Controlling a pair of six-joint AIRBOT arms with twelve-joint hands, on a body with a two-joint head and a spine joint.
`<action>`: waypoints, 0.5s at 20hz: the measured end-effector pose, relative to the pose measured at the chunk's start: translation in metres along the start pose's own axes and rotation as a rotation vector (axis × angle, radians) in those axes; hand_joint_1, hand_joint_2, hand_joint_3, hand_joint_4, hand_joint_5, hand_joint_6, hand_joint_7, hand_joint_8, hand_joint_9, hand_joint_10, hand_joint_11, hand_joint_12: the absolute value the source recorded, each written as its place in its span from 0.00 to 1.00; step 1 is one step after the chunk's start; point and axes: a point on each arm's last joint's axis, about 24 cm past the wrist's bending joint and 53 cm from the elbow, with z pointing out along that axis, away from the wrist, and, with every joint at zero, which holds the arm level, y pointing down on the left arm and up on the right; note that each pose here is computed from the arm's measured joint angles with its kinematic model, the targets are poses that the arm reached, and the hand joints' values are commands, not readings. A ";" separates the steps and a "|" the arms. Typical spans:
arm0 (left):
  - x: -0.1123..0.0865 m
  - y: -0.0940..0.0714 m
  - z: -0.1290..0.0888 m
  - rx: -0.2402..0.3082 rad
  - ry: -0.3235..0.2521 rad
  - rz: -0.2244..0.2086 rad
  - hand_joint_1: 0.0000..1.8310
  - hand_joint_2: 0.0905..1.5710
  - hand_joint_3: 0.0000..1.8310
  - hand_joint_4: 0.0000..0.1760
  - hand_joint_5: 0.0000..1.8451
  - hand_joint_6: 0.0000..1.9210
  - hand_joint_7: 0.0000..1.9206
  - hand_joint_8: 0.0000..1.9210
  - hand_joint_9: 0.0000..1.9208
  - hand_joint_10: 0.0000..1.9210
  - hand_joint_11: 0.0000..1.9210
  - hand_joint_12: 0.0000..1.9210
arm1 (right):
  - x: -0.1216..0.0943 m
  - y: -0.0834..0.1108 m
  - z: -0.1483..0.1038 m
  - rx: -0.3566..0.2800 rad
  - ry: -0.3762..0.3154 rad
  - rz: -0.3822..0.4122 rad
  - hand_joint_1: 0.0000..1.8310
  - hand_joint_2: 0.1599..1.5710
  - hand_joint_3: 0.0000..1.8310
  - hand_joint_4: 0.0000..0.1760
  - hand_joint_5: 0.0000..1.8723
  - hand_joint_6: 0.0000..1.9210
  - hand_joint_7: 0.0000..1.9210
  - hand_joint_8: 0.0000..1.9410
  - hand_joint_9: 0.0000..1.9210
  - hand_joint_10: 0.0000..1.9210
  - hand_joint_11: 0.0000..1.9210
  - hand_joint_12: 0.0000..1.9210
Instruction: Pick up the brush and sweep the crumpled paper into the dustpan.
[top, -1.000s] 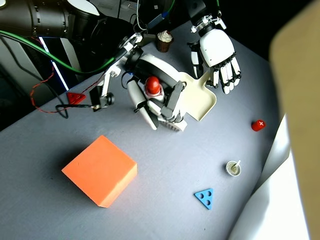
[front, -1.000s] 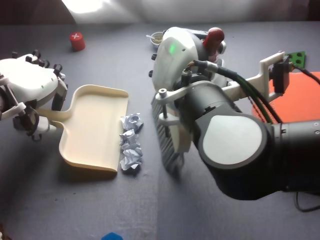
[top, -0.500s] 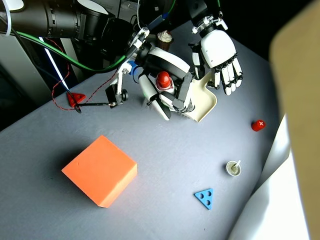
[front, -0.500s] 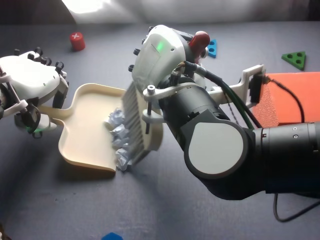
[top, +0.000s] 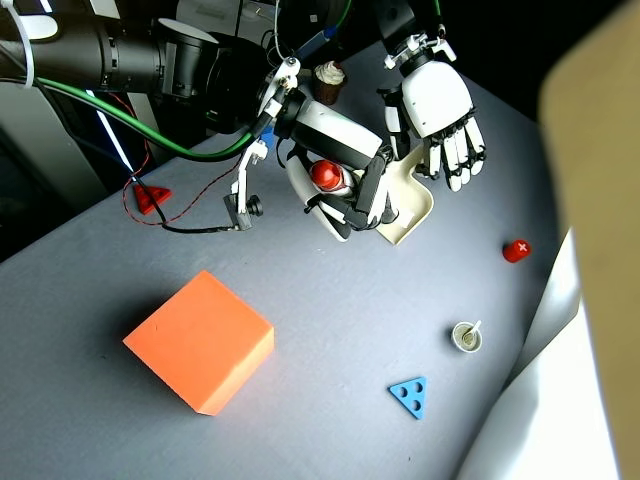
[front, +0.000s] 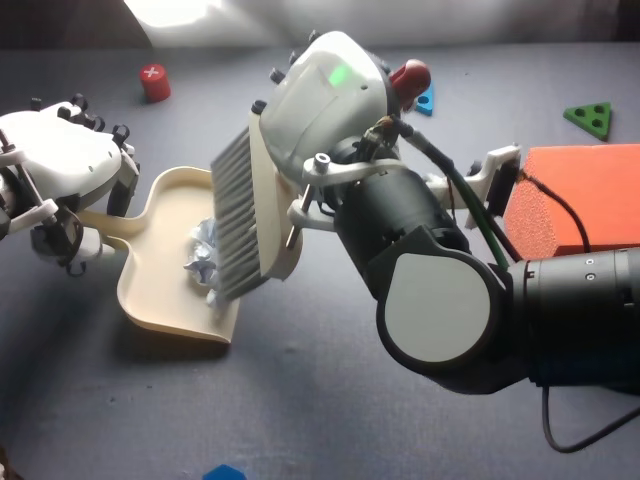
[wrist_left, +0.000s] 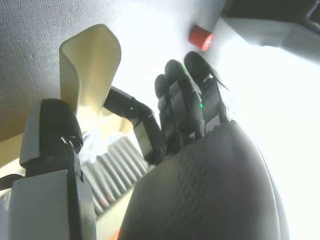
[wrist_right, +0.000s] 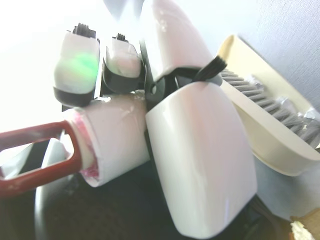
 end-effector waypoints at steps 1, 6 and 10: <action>0.000 0.000 0.000 0.000 0.001 0.000 0.56 0.75 0.00 0.00 0.44 0.64 0.20 0.00 0.18 0.00 0.01 0.39 | -0.002 -0.004 0.000 0.006 -0.006 -0.006 0.84 0.74 0.00 0.00 0.43 1.00 0.46 1.00 0.65 1.00 0.75 1.00; 0.001 0.000 0.000 0.001 0.002 -0.001 0.57 0.75 0.00 0.00 0.44 0.65 0.18 0.00 0.17 0.00 0.00 0.38 | -0.007 -0.021 -0.003 0.029 0.002 -0.135 0.83 0.74 0.00 0.00 0.44 1.00 0.45 1.00 0.63 1.00 0.73 1.00; 0.001 0.000 0.000 -0.001 0.003 -0.003 0.57 0.75 0.00 0.00 0.44 0.64 0.20 0.01 0.18 0.00 0.02 0.38 | 0.021 -0.022 -0.005 0.015 0.129 -0.243 0.83 0.74 0.00 0.00 0.43 1.00 0.48 1.00 0.66 1.00 0.74 1.00</action>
